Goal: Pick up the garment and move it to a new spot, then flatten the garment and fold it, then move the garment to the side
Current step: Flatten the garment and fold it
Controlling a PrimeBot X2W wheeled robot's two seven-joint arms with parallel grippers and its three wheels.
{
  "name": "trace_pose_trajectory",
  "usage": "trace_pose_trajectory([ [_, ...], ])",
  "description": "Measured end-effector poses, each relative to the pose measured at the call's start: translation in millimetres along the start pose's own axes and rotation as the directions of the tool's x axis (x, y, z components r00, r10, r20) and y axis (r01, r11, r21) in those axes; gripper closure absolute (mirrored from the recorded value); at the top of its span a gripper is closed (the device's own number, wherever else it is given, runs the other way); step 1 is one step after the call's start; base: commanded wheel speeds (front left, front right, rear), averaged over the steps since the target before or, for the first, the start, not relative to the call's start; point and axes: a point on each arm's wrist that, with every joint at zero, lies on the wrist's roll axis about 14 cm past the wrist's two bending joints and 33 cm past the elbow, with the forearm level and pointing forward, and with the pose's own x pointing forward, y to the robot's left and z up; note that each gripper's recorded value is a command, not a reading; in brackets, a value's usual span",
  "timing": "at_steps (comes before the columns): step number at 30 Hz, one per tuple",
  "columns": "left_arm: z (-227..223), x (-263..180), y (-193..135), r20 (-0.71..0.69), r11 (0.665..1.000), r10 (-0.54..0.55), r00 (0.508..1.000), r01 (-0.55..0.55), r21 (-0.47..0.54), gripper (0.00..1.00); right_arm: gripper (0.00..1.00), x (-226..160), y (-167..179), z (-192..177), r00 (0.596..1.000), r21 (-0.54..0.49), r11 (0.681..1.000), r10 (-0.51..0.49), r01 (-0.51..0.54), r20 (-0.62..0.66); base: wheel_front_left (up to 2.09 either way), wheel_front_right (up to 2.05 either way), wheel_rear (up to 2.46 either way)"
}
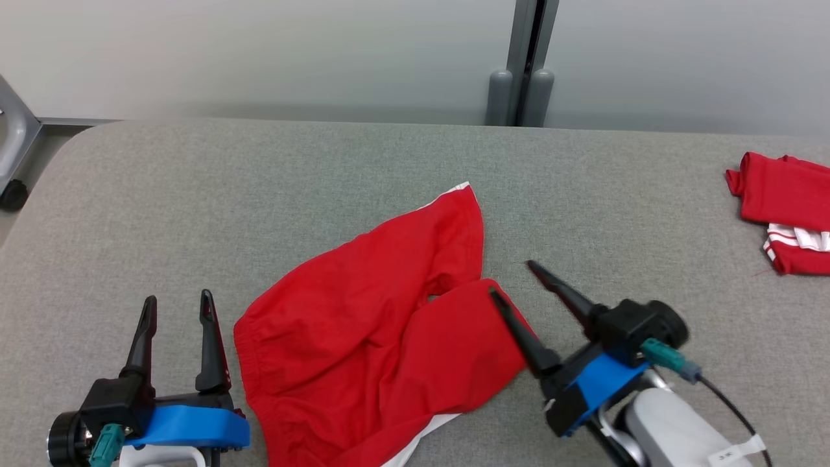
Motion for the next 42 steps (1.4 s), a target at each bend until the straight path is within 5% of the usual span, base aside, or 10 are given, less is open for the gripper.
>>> trace_pose_trajectory([
  [7, -5, 1, -1, -0.015, 1.0, -0.003, 1.0, 0.003, 0.001, 0.0, 0.0, -22, -46, -47, 0.981, -0.029, 0.993, -0.121, 0.118, -0.151, 0.0, 0.0, 0.0],
  [23, -12, -3, 17, -0.039, 0.998, 0.062, 0.997, -0.062, 0.003, 0.0, 0.0, -9, -10, -127, 0.915, 0.04, 0.999, 0.001, 0.017, -0.404, 0.0, 0.0, 0.0],
  [24, -11, -3, 17, -0.039, 0.998, 0.064, 0.997, -0.064, 0.002, 0.0, 0.62, -9, -5, -128, 0.915, 0.066, 0.998, 0.007, 0.021, -0.404, 0.0, 0.0, 0.0],
  [25, -11, -3, 17, -0.037, 0.998, 0.064, 0.997, -0.064, 0.0, 0.0, 1.0, -8, 1, -127, 0.916, 0.085, 0.996, 0.016, 0.019, -0.401, 0.0, 0.0, 0.0],
  [33, -9, -2, 8, -0.028, 0.999, 0.04, 0.999, -0.04, -0.014, 0.0, 1.0, -10, -13, -97, 0.949, 0.121, 0.99, -0.03, 0.072, -0.314, 0.0, 0.0, 0.0],
  [42, -8, 1, -12, -0.023, 0.999, -0.024, 0.999, 0.023, -0.028, 0.0, 1.0, -86, -30, -99, 0.934, 0.181, 0.954, -0.173, 0.237, -0.312, 0.0, 0.0, 0.0],
])
